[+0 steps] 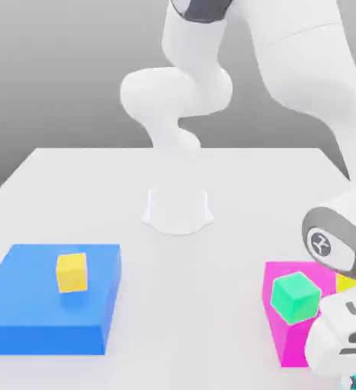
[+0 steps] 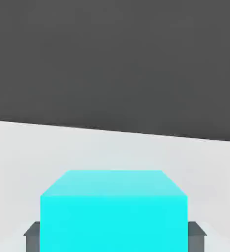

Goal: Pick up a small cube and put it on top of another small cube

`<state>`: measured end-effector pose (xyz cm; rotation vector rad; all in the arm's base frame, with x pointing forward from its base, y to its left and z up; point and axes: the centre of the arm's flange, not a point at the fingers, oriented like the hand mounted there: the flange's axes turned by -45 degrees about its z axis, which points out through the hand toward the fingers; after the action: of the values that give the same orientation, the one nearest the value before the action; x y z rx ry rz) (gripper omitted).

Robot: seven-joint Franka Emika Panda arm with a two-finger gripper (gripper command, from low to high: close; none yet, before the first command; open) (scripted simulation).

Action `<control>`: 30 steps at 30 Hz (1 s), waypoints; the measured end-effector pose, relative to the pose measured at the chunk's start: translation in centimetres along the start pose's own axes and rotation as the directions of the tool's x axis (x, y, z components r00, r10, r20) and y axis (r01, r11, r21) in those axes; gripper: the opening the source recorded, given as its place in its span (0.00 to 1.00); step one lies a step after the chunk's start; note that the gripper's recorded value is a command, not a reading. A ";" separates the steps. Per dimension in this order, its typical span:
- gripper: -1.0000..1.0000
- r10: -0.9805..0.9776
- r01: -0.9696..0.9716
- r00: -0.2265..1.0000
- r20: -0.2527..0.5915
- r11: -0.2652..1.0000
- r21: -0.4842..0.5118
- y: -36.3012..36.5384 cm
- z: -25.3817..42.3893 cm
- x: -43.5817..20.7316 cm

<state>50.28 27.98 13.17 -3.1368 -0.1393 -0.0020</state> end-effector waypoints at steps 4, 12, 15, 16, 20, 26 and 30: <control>0.00 0.000 0.000 1.000 0.001 1.000 0.000 0.0 -4.4 0.1; 0.00 0.049 -0.050 0.999 0.015 0.997 0.058 3.3 -13.8 -2.8; 0.00 0.066 -0.067 0.998 0.014 0.996 0.062 4.9 -16.5 -4.6; 0.00 0.073 -0.074 0.997 0.013 0.996 0.059 5.5 -17.2 -5.2; 0.00 0.098 -0.098 0.995 0.006 0.995 0.030 7.6 -19.7 -7.9; 0.00 0.116 -0.116 0.993 0.001 0.993 -0.001 8.9 -15.1 -9.4; 1.00 0.116 -0.116 0.993 0.001 0.993 0.000 8.9 -14.4 -9.4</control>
<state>41.67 18.24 27.51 -3.1397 0.0436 -0.0004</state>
